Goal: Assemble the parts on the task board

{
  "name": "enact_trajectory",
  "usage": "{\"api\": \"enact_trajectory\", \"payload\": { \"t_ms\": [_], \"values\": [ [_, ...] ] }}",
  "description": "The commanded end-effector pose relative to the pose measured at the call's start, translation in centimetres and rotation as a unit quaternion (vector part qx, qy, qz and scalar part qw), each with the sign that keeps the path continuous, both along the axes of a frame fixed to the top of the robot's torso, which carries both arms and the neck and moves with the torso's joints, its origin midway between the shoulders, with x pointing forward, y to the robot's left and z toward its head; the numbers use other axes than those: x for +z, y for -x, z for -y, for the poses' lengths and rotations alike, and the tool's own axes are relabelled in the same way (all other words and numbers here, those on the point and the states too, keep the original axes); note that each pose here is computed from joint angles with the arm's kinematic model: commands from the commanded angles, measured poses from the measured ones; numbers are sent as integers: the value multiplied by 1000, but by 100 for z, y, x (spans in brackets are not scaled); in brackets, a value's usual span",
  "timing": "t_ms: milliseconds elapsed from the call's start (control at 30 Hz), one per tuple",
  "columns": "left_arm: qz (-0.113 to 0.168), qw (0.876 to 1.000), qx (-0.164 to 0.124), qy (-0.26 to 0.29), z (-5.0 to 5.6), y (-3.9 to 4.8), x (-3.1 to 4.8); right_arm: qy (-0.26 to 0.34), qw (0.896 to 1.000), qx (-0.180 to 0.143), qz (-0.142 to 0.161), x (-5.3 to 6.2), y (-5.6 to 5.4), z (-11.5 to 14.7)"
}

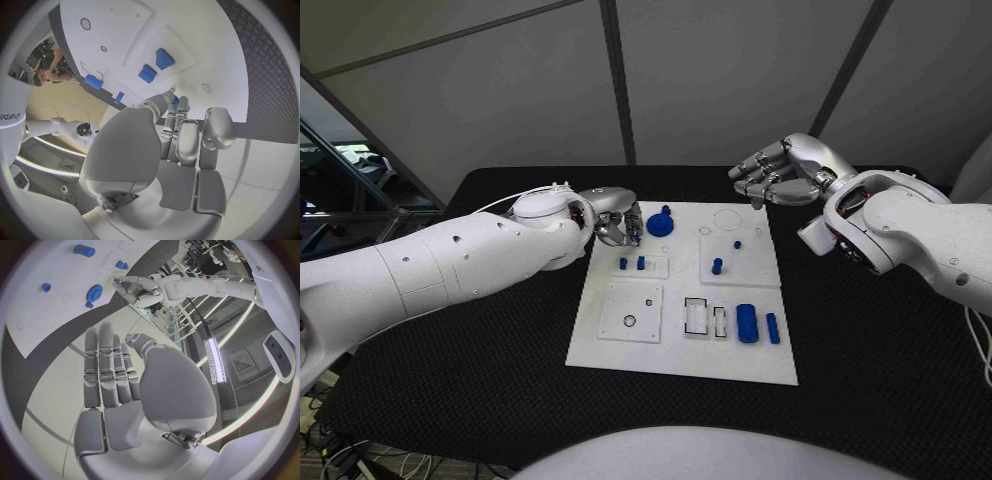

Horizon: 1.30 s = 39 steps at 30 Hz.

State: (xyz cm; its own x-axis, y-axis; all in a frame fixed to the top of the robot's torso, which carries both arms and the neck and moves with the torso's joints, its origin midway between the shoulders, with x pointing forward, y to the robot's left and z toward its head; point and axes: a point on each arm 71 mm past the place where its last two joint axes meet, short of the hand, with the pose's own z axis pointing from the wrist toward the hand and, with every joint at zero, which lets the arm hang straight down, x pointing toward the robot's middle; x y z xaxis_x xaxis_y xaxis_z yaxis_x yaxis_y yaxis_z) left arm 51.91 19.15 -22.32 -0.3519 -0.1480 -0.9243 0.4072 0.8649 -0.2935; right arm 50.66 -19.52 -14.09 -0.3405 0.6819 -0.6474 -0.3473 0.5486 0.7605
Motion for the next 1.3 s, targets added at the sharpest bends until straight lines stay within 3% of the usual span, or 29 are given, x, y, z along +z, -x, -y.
{"api": "enact_trajectory", "payload": {
  "t_ms": [33,667,1300],
  "values": [
    [-10,1000,-4,-4,15,-3,-12,-2,1000,6,2,15,-1,-12],
    [-25,1000,-2,-16,27,-8,-57,-2,1000,5,2,15,0,-11],
    [8,1000,-13,10,72,14,6,-2,1000,6,2,15,-2,-11]
  ]
}}
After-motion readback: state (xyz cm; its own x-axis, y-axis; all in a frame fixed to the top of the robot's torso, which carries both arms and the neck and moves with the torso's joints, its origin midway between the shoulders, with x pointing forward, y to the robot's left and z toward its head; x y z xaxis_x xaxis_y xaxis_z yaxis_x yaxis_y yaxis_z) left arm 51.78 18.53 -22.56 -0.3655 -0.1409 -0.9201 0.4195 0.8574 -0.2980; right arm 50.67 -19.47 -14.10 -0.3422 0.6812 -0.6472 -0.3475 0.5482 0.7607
